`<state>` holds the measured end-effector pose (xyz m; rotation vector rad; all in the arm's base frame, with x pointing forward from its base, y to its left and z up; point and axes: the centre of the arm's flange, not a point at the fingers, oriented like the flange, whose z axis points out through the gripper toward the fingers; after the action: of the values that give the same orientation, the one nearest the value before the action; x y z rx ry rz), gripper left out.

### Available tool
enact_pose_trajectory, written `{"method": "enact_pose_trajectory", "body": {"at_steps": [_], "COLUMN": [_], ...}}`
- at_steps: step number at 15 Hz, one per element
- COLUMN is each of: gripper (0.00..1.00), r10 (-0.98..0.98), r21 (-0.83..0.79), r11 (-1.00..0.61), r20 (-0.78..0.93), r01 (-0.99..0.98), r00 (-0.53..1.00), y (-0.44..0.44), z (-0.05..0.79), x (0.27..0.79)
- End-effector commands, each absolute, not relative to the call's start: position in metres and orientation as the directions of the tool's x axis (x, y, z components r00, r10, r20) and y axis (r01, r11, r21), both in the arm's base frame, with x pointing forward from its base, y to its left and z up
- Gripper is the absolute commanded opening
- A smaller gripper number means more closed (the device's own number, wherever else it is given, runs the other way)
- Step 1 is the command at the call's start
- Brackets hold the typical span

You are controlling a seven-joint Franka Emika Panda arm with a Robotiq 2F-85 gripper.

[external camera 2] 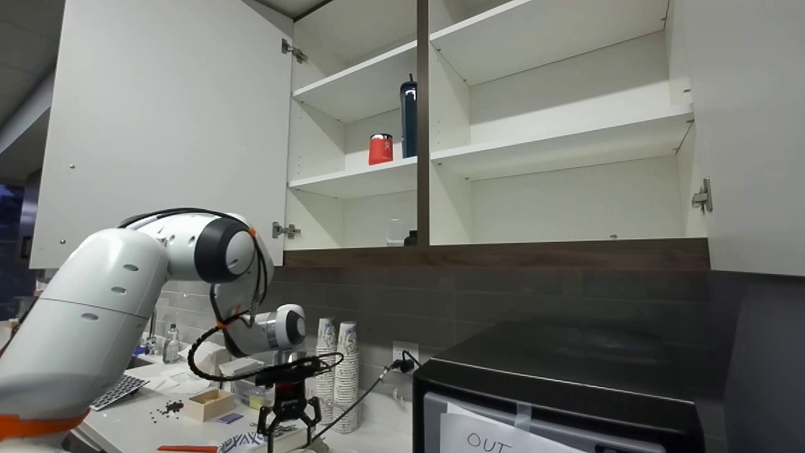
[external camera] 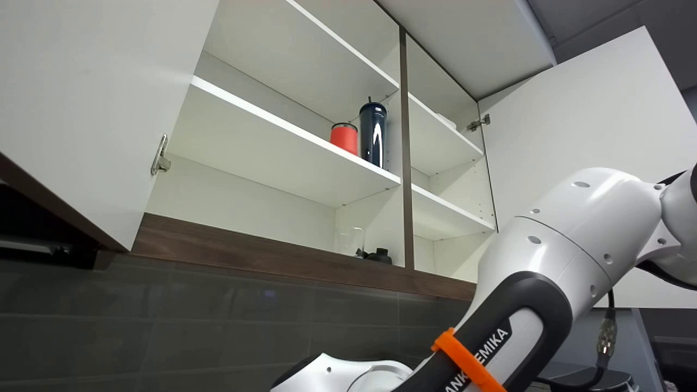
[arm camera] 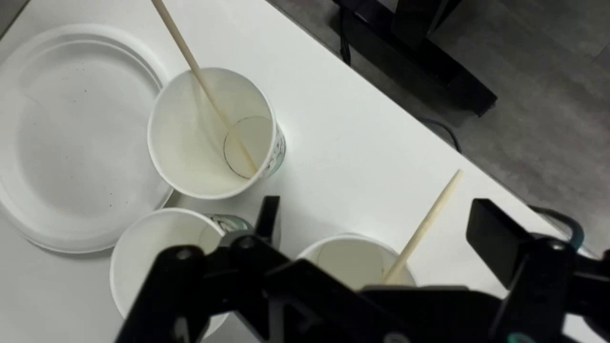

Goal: Put two straws inside the coffee cup then put the cup inside the open upper cabinet.

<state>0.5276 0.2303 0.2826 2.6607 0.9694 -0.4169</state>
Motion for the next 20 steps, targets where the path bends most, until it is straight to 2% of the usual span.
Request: {"method": "enact_pose_trajectory", "body": {"at_steps": [1, 7, 14, 16, 18, 19, 20], "gripper": [1.00, 1.00, 1.00, 0.74, 0.58, 0.64, 0.87], "r10": [0.562, 0.527, 0.468, 0.465, 0.462, 0.461, 0.461], "r21": [0.128, 0.075, 0.075, 0.069, 0.060, 0.056, 0.051], "r11": [-0.791, -0.844, -0.878, -0.880, -0.882, -0.883, -0.883], "r20": [-0.233, -0.067, -0.068, -0.075, -0.085, -0.088, -0.090], "r01": [0.598, 0.531, 0.473, 0.469, 0.467, 0.467, 0.466], "r00": [0.794, 0.847, 0.881, 0.882, 0.883, 0.883, 0.883], "y": [0.240, 0.240, 0.220, 0.219, 0.218, 0.218, 0.218], "z": [0.272, 0.275, 0.258, 0.256, 0.252, 0.251, 0.250], "x": [0.531, 0.541, 0.547, 0.546, 0.545, 0.544, 0.544]}}
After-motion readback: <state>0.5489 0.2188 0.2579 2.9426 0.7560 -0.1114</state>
